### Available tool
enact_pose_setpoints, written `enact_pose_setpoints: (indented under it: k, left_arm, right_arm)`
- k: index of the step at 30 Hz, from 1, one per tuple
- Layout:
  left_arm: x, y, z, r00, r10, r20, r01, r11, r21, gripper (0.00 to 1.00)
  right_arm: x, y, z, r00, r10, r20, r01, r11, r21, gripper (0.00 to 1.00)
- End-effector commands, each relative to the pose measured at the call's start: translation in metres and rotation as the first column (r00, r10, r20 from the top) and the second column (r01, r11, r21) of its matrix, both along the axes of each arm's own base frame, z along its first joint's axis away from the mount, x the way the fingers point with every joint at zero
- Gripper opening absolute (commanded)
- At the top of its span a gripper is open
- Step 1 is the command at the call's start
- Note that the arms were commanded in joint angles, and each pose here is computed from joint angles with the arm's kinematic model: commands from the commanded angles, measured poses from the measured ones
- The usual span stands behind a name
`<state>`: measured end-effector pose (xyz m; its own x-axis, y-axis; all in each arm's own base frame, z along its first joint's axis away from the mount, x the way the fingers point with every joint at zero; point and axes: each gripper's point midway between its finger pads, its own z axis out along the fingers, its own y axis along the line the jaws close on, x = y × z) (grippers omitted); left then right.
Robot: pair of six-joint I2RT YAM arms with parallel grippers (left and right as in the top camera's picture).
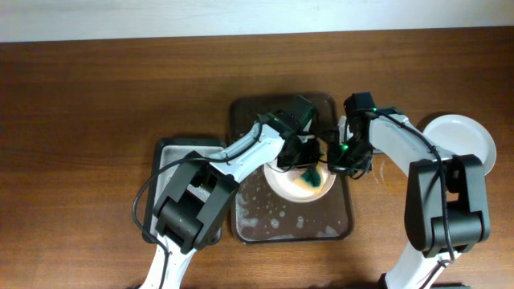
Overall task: Clean dirty plates on tray and stack at the side
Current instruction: 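Scrub the pink plate with the sponge in the left gripper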
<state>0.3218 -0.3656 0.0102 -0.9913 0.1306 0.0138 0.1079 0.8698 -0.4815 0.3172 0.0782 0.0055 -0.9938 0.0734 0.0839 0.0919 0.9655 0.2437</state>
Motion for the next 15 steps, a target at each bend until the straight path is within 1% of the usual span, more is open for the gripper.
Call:
enact_pose_setpoints:
  k: [1, 2, 3, 8, 9, 10, 12, 15]
  left_arm:
    - [-0.016, 0.082, -0.055, 0.998, 0.039, -0.043, -0.02, 0.926, 0.378, 0.0]
    - [-0.009, 0.11, -0.056, 0.997, 0.068, -0.024, -0.049, 0.883, 0.466, 0.0]
    - [-0.003, 0.13, -0.054, 0.995, 0.098, -0.009, -0.079, 0.849, 0.523, 0.0]
    - [0.033, 0.191, -0.022, 0.978, 0.201, 0.062, -0.192, 0.732, 0.653, 0.0]
    - [0.039, 0.196, -0.016, 0.975, 0.207, 0.077, -0.205, 0.722, 0.661, 0.0]
    - [0.042, 0.198, -0.011, 0.974, 0.208, 0.086, -0.211, 0.714, 0.667, 0.0]
    - [0.045, 0.193, -0.003, 0.974, 0.21, 0.085, -0.214, 0.726, 0.653, 0.0]
    - [0.051, 0.171, 0.016, 0.982, 0.179, 0.059, -0.18, 0.795, 0.58, 0.0]
  right_arm:
    - [0.0, 0.005, -0.002, 0.999, 0.035, 0.006, -0.035, 0.999, 0.013, 0.04]
    - [0.0, 0.005, -0.002, 0.999, 0.035, 0.006, -0.035, 0.999, 0.013, 0.04]
    - [0.0, 0.006, -0.002, 0.999, 0.035, 0.006, -0.035, 0.999, 0.013, 0.04]
    - [0.0, 0.005, -0.002, 0.999, 0.034, 0.006, -0.034, 0.999, 0.013, 0.04]
    - [0.0, 0.005, -0.002, 0.999, 0.034, 0.006, -0.034, 0.999, 0.013, 0.04]
    - [0.0, 0.005, -0.002, 0.999, 0.034, 0.005, -0.034, 0.999, 0.012, 0.04]
    - [-0.001, 0.005, -0.002, 0.999, 0.034, 0.002, -0.034, 0.999, 0.012, 0.04]
    - [-0.001, 0.005, -0.002, 0.999, 0.034, 0.001, -0.034, 0.999, 0.012, 0.04]
